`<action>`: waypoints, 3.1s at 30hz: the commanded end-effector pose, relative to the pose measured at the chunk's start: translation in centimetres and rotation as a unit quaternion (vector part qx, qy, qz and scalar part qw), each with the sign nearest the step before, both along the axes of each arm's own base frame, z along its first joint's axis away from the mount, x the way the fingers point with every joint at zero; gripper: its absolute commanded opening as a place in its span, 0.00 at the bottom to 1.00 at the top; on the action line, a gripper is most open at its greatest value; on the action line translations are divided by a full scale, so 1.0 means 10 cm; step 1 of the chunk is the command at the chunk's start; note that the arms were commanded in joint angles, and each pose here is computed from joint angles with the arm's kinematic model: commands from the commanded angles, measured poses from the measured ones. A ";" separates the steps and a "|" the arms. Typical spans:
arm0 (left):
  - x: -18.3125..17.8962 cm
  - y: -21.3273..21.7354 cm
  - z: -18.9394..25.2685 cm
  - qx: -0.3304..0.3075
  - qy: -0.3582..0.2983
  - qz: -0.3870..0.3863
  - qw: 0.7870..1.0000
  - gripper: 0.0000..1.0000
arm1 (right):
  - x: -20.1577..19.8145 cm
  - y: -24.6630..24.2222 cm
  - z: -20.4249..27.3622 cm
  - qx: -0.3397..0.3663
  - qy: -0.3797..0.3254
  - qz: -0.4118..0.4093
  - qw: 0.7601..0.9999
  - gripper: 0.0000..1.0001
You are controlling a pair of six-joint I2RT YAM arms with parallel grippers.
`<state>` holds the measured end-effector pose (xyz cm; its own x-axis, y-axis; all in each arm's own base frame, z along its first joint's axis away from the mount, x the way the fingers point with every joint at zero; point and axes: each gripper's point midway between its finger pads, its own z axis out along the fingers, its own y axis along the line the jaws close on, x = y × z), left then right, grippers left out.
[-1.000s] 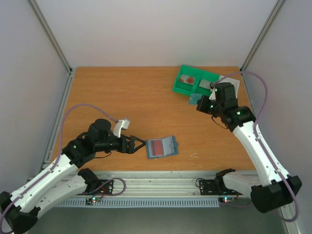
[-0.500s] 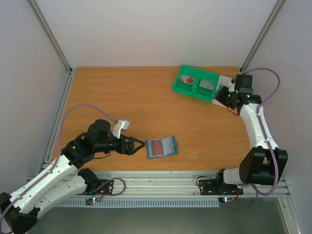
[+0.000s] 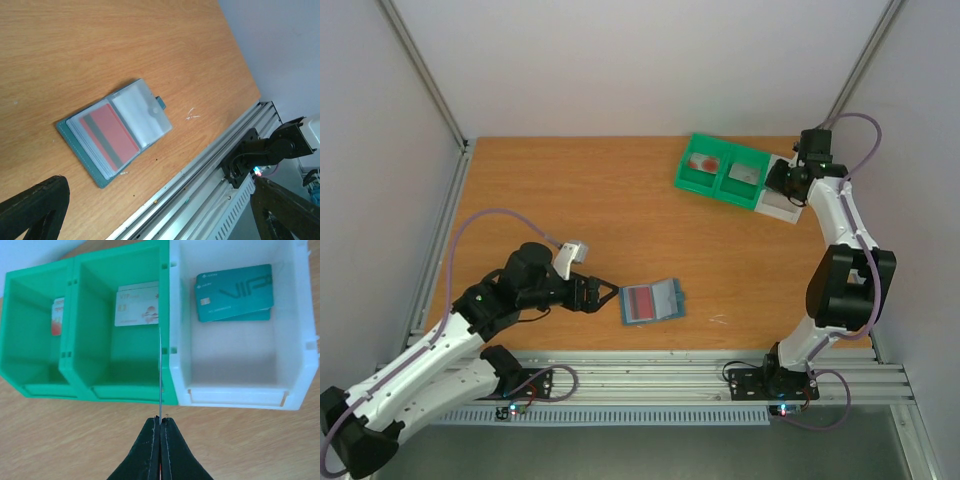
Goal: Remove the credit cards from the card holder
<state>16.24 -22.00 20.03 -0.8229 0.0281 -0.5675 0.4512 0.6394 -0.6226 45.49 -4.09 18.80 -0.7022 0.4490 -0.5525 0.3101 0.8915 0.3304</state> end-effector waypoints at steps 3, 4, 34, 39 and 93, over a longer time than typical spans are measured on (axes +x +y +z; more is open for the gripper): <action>0.19 -0.06 0.10 -0.020 -0.038 0.021 0.999 0.99 | 0.09 -0.28 -0.04 -0.055 0.015 -0.006 0.998 0.01; 0.21 -0.06 0.12 -0.017 -0.044 0.020 0.999 0.99 | 0.10 -0.32 -0.06 -0.051 0.016 -0.007 0.999 0.01; 0.62 -0.33 0.07 0.026 -0.052 0.016 0.998 0.99 | 0.87 -0.63 -0.55 0.022 0.046 0.061 0.997 0.01; 0.64 -0.35 0.06 0.033 -0.050 0.012 0.998 1.00 | 0.94 -0.68 -0.66 0.020 0.060 0.058 0.996 0.01; 0.85 -0.25 -0.85 0.059 0.143 0.051 0.987 0.88 | -0.24 0.55 -0.25 0.127 0.078 0.043 0.988 0.26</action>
<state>24.42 -23.13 10.33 -0.9527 -0.0090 -0.3038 0.1735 0.8046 -0.5678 44.74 -2.57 14.31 -0.8048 0.5088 -0.3058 0.3829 0.8386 0.3875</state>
